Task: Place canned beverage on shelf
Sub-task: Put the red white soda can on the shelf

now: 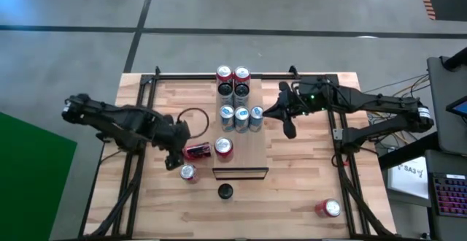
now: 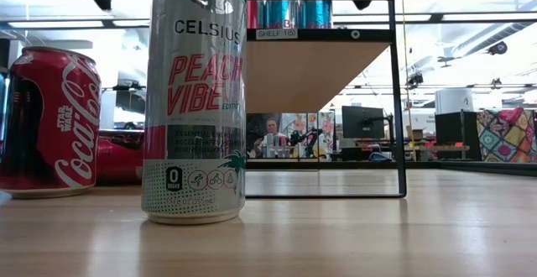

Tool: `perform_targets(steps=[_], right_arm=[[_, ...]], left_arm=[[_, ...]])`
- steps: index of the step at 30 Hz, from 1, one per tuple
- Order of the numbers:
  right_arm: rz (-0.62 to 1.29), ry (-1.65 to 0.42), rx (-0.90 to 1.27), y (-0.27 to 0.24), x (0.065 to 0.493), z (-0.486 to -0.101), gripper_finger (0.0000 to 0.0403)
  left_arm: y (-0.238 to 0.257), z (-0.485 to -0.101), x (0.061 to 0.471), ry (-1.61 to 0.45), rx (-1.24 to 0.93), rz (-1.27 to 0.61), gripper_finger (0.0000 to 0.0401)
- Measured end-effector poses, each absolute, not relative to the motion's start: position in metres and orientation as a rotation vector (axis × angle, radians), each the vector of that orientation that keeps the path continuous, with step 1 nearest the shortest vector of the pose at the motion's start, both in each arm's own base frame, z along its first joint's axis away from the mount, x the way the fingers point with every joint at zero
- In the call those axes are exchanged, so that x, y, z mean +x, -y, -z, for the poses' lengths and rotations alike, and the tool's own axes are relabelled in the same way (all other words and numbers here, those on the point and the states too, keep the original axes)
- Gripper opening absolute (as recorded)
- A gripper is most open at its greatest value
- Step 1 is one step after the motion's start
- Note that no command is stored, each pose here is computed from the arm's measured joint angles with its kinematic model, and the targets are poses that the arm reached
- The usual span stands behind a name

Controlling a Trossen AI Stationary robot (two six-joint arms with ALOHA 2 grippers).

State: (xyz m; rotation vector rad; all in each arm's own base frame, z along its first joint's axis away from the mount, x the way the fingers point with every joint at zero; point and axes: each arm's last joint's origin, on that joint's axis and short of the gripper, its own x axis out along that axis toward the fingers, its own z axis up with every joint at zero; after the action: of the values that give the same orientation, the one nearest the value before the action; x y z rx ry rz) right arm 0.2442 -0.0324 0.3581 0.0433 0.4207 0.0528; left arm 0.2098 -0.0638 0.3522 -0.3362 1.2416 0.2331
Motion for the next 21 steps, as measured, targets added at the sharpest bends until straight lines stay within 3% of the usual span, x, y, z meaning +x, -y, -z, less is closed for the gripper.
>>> perform_targets(steps=[15, 21], right_arm=[[-0.084, -0.520, 0.085, 0.020, 0.234, -0.353, 0.0009], [-0.094, -0.531, 0.086, 0.017, 0.230, -0.354, 0.0009]], left_arm=[[0.116, -0.329, 0.231, -1.320, -0.320, -0.301, 0.0268], [0.123, -0.318, 0.238, -1.361, -0.291, -0.319, 0.0302]])
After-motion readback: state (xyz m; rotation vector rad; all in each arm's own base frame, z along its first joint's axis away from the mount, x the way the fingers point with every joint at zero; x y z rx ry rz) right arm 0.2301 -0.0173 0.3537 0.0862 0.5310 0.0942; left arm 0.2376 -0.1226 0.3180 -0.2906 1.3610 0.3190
